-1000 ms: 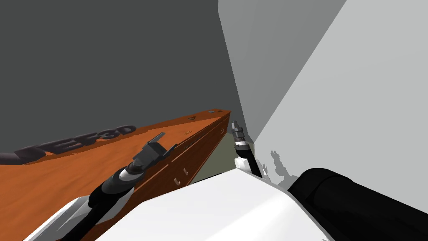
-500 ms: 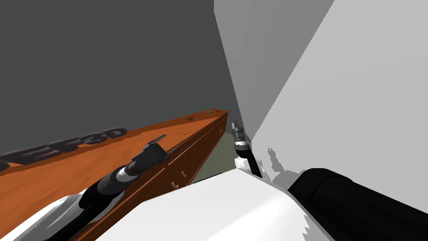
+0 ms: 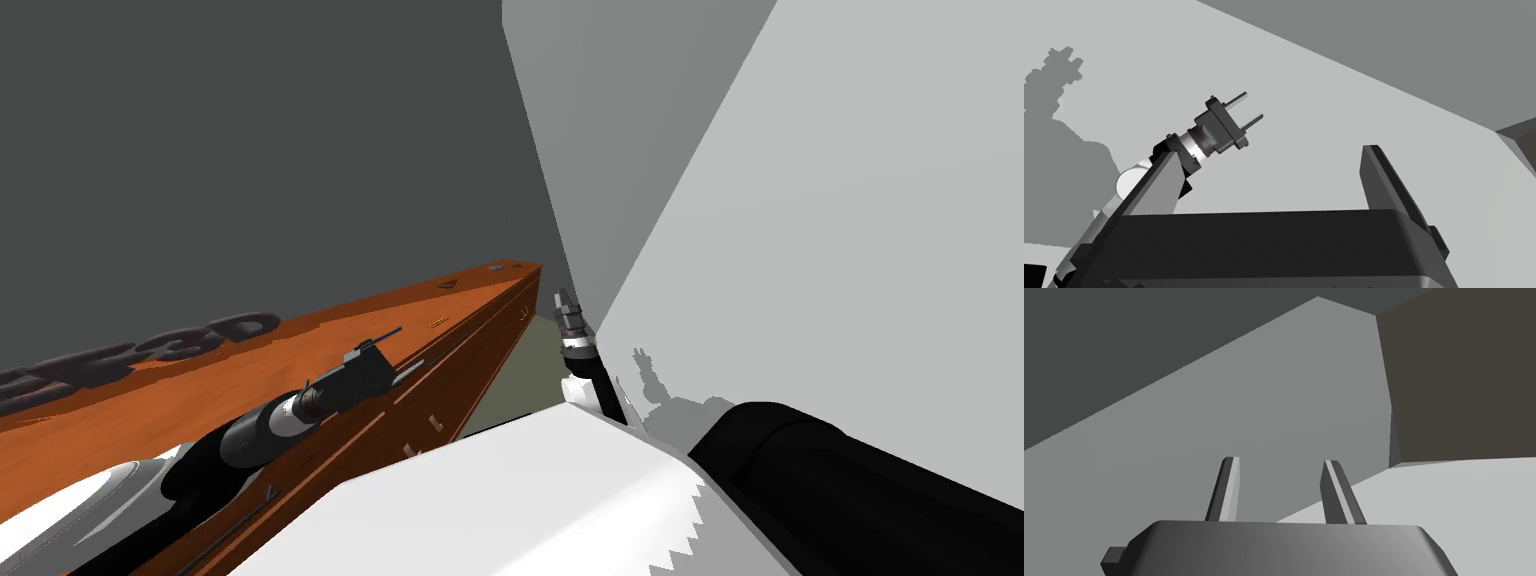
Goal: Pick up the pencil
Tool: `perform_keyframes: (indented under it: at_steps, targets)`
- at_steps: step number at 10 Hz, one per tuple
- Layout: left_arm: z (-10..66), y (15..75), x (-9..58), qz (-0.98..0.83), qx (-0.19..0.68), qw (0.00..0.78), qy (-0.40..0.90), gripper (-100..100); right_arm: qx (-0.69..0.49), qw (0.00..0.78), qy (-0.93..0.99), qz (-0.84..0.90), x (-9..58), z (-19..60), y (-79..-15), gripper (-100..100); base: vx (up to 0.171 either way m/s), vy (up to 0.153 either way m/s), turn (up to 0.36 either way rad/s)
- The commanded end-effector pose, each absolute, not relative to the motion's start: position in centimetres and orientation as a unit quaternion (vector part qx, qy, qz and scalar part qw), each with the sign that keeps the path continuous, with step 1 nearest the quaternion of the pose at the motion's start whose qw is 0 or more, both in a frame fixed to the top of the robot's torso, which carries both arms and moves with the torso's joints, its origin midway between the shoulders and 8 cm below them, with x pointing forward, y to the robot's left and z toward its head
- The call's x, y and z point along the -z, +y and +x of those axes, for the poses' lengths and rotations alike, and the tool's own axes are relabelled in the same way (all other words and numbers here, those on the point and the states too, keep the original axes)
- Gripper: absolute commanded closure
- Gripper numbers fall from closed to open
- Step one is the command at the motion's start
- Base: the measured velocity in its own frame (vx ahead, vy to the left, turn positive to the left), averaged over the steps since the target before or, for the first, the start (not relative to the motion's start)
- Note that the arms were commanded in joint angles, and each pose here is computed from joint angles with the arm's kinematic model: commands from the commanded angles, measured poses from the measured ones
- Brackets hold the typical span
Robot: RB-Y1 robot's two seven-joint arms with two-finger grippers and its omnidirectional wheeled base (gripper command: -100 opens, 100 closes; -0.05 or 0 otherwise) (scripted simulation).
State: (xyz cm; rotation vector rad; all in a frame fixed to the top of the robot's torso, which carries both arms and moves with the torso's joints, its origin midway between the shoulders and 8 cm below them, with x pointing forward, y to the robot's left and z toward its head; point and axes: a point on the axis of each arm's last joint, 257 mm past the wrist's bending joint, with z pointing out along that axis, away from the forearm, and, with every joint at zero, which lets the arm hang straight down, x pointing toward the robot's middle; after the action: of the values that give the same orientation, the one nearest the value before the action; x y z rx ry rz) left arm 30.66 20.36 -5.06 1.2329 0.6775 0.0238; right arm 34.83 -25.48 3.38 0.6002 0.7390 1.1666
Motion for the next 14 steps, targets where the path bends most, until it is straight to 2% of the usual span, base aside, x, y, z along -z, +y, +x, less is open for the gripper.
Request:
perform_keyframes:
  at_steps: [1,5,10,12,13,14]
  targets:
    - [30.6,20.9,6.2,0.616,-0.042,0.732,0.288,-100,-0.530,0.730,0.336,0.273,-3.4,34.8,-25.5,0,0.017,-0.002,-0.152]
    - [30.7,21.7,7.5,0.668,-0.086,0.695,0.251,-100,-0.530,0.730,0.336,0.273,-3.4,34.8,-25.5,0,0.017,0.001,-0.073]
    - [30.8,25.0,10.5,0.781,-0.154,0.582,0.165,-100,-0.530,0.730,0.336,0.273,-3.4,34.8,-25.5,0,0.025,-0.001,-0.122]
    - [30.9,25.1,10.7,0.788,-0.166,0.574,0.150,-100,-0.530,0.730,0.336,0.273,-3.4,34.8,-25.5,0,0.021,0.001,-0.029]
    - [31.0,26.5,11.5,0.817,-0.180,0.534,0.123,-100,-0.530,0.730,0.336,0.273,-3.4,34.8,-25.5,0,0.022,-0.004,-0.134]
    - [31.0,26.5,11.6,0.819,-0.186,0.530,0.115,-100,-0.530,0.730,0.336,0.273,-3.4,34.8,-25.5,0,0.023,-0.001,-0.091]
